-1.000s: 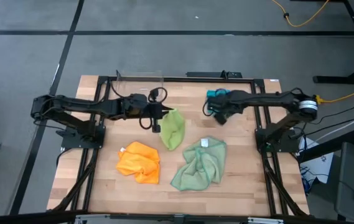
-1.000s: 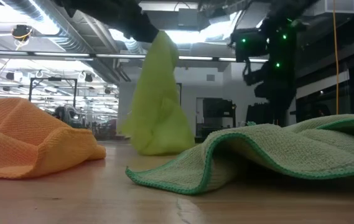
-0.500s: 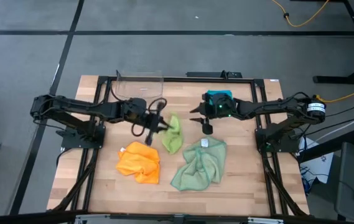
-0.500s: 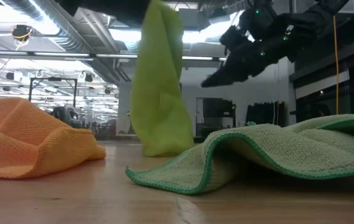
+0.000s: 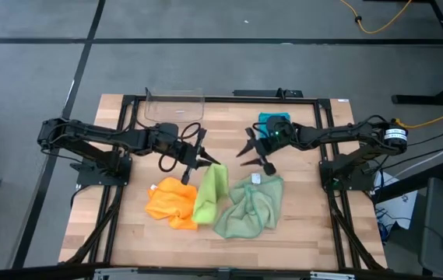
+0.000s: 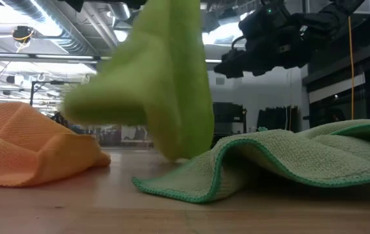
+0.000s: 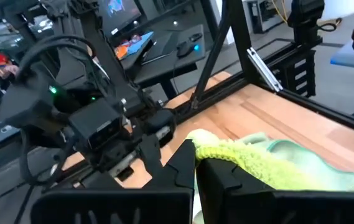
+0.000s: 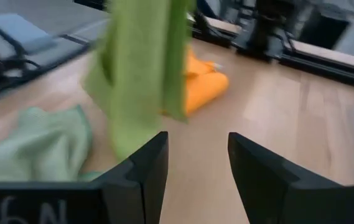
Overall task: Fold microfiber towels
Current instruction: Fold the light green towel
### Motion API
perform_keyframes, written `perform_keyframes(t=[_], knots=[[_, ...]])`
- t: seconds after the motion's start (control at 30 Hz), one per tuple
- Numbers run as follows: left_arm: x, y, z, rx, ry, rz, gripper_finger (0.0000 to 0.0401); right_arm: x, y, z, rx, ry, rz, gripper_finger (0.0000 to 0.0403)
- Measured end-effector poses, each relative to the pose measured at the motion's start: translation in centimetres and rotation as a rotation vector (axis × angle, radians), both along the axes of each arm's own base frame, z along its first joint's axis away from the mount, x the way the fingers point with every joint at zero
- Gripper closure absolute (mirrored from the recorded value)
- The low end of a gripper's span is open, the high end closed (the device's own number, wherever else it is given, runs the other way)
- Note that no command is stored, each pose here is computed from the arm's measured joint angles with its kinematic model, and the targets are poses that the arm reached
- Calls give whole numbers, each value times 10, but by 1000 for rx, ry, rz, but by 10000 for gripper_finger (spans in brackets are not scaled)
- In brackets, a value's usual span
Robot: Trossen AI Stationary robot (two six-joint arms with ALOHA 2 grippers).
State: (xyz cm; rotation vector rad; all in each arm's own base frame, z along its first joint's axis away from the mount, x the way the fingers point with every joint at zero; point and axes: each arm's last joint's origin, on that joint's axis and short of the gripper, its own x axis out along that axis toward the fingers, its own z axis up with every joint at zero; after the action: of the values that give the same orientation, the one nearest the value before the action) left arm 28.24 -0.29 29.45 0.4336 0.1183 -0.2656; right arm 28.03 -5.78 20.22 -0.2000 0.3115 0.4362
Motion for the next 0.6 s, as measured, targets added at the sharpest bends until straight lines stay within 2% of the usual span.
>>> perform_keyframes(t=[0.1, 0.23, 0.43, 0.5, 0.6], knots=[[0, 0, 1, -1, -15, 13, 401, 3, 1, -4, -3, 6, -4, 234], [1, 5, 5, 21, -50, 84, 401, 14, 5, -21, -20, 31, -25, 234], [1, 15, 5, 27, -56, 123, 401, 26, 4, -44, -19, 31, -23, 234], [1, 18, 5, 28, -56, 133, 401, 28, 2, -50, -29, 44, -52, 234], [1, 20, 6, 28, -61, 142, 401, 31, -2, -60, -82, 80, -171, 234]])
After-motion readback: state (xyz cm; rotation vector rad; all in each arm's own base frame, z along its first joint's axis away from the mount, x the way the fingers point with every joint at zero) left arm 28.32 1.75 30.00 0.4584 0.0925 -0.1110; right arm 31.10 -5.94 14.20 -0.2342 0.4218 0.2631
